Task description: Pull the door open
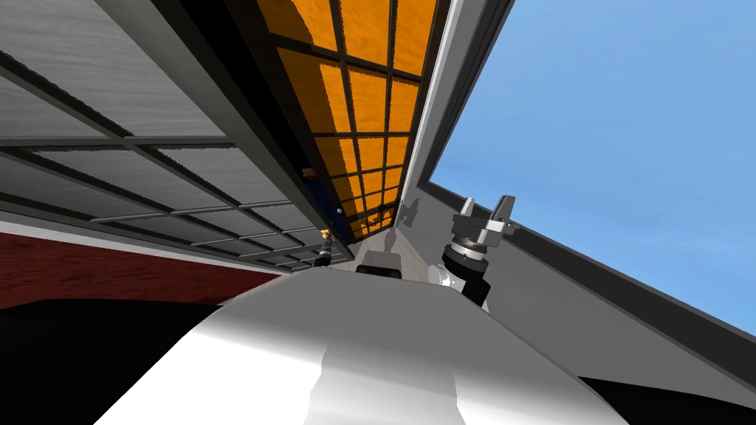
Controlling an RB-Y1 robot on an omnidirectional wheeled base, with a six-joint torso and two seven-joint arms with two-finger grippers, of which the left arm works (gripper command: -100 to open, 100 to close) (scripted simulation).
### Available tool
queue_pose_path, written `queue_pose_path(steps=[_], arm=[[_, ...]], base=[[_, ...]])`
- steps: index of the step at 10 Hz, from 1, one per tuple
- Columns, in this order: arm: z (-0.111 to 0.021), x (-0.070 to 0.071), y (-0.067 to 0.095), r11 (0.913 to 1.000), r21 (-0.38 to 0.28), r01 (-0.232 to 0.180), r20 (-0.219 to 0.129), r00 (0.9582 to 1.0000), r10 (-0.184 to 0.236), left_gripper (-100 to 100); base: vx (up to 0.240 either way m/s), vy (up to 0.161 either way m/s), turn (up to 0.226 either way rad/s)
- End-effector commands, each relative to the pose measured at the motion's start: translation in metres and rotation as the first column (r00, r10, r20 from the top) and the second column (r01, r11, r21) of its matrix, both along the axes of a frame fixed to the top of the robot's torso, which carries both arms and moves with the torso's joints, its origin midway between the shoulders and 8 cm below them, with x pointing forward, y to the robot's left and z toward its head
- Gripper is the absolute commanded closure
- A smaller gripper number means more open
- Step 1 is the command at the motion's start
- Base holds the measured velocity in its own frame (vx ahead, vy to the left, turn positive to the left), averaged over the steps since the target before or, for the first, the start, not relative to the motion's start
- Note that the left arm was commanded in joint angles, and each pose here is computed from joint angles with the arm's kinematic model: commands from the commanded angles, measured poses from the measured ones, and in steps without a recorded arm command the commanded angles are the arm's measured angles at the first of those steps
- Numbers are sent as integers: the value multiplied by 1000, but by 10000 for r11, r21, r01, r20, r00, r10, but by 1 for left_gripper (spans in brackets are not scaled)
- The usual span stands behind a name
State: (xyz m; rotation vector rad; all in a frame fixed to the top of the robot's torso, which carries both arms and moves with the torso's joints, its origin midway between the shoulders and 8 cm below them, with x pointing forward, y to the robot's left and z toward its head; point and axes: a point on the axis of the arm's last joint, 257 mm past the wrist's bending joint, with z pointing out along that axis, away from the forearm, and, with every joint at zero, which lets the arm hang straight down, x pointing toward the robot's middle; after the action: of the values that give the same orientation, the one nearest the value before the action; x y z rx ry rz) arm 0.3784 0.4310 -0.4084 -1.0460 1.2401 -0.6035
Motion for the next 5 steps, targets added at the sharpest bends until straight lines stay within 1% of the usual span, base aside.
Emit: queue_pose_path(steps=[1,2,3,4,5], arm=[[8,-3,19,9991,-352,-247,313,9992,258,100],[8,-3,19,9990,-367,-246,318,9992,258,100],[8,-3,19,9990,-367,-246,318,9992,258,100],[8,-4,21,9961,-832,-298,481,9983,339,100],[9,-4,23,9926,-1164,-346,600,9973,418,100]], base=[[-27,5,-68],[-34,4,-49],[-16,-2,0],[-24,12,-69],[-50,9,-125]])
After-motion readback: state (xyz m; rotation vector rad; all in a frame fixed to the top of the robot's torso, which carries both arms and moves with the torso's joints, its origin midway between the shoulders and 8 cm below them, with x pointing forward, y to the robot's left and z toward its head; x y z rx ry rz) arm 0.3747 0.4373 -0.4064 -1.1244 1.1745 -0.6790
